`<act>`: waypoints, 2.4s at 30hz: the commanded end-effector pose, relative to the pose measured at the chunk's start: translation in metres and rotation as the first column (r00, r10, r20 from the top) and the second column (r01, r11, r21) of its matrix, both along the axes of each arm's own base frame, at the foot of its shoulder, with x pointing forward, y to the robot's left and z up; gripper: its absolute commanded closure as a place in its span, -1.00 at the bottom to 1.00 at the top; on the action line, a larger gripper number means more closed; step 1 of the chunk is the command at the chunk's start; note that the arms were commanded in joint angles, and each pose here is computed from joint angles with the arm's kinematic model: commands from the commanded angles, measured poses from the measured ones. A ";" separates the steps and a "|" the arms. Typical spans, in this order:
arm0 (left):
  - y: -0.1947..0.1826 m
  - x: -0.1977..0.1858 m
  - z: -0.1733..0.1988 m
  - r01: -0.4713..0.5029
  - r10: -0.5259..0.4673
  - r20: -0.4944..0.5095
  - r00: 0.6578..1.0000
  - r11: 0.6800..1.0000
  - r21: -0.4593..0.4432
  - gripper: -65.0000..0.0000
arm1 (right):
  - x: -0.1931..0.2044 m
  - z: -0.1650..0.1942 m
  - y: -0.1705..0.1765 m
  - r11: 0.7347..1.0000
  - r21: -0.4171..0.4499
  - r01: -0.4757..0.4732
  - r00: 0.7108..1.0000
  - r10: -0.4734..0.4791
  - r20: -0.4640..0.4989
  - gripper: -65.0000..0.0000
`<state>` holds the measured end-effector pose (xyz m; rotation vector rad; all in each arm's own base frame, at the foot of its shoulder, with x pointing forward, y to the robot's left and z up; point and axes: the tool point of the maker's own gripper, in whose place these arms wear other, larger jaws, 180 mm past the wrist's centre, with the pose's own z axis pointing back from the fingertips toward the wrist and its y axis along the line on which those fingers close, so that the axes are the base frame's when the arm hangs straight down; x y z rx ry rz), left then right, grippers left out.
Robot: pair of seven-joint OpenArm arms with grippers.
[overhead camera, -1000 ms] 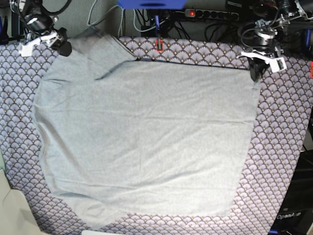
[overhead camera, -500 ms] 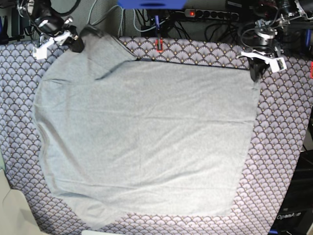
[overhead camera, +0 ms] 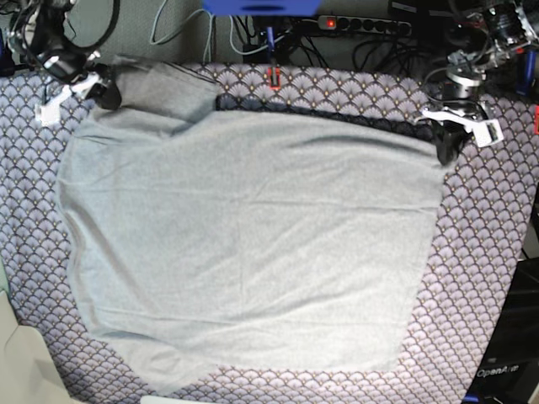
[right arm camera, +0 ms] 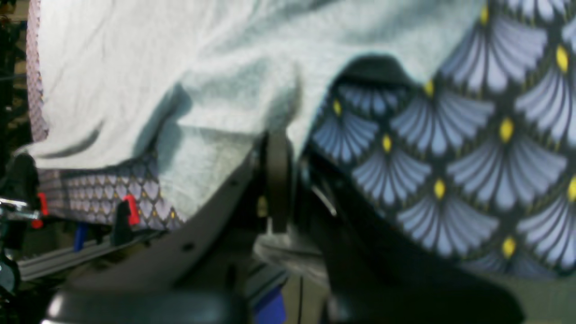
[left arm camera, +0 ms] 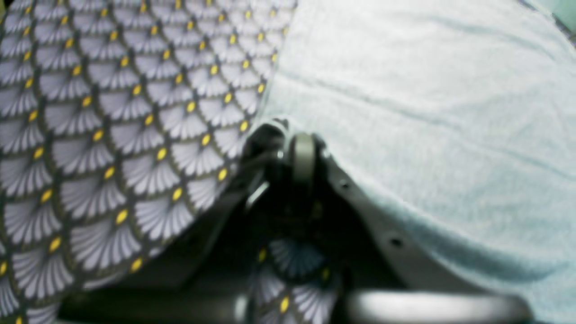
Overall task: Fold the T-shirt properly
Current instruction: 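Lift the shoulder edge with both grippers, then carry the shoulder edge with both grippers over the shirt toward the hem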
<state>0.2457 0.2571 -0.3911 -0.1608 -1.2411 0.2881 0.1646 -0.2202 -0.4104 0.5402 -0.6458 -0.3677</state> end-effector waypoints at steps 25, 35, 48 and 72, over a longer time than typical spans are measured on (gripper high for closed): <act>0.014 0.063 0.049 -0.098 0.108 0.170 0.979 0.993 -0.065 1.00 | 0.088 0.077 -0.007 0.993 -0.105 -0.057 0.962 0.082 0.260 0.98; -0.006 0.057 0.033 -0.076 0.088 0.109 0.990 0.991 -0.112 1.00 | 0.088 0.093 -0.046 0.987 -0.161 0.022 0.957 0.026 0.287 0.98; -0.007 0.034 0.010 -0.027 0.027 0.001 1.000 0.997 -0.068 1.00 | 0.095 0.107 -0.062 0.979 -0.201 0.039 0.949 0.027 0.314 0.98; 0.002 0.118 0.063 -0.035 0.036 -0.001 0.999 0.985 -0.166 1.00 | 0.111 0.104 -0.035 0.980 -0.191 -0.047 0.943 0.107 0.316 0.98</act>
